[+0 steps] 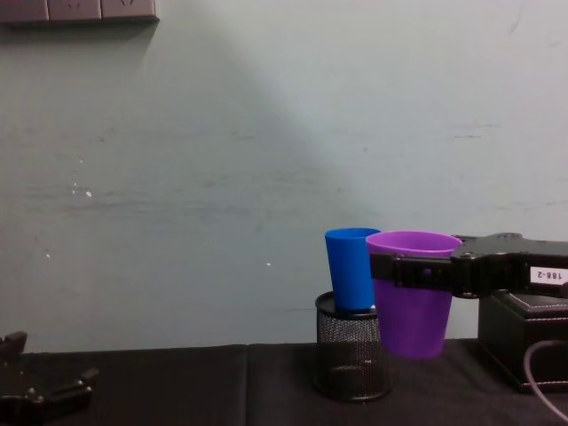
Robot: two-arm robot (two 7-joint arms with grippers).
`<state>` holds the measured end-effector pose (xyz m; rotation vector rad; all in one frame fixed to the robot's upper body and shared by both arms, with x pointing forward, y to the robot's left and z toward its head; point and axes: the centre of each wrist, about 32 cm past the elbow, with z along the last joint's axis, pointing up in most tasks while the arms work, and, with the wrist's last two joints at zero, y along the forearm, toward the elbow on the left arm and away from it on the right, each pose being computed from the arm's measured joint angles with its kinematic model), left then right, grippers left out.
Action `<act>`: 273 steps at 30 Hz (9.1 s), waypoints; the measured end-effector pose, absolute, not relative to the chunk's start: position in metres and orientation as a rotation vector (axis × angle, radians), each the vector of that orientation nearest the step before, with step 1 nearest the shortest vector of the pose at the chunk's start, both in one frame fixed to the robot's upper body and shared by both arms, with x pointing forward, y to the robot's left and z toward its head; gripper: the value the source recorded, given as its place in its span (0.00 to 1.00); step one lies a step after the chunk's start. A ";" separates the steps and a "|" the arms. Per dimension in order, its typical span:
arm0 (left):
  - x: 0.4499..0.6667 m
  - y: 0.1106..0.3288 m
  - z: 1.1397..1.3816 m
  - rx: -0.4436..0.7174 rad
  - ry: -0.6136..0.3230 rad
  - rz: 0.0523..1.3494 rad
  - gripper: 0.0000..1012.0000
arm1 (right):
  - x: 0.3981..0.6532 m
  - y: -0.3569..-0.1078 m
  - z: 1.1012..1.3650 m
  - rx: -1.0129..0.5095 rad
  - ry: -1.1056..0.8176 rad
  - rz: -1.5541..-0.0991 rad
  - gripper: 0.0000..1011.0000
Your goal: Pick up one cup with a gripper and tap it against the other cup.
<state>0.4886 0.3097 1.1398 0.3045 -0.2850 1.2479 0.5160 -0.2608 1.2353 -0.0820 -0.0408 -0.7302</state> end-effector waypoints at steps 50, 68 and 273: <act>0.489 0.310 1.140 0.304 -0.285 1.248 0.99 | 0.618 -0.230 1.225 -0.097 0.043 -0.809 0.72; 0.489 0.310 1.140 0.304 -0.285 1.248 0.99 | 0.634 -0.228 1.225 -0.099 0.048 -0.824 0.72; 0.489 0.310 1.140 0.305 -0.285 1.248 0.99 | 0.632 -0.234 1.233 -0.074 0.042 -0.802 0.72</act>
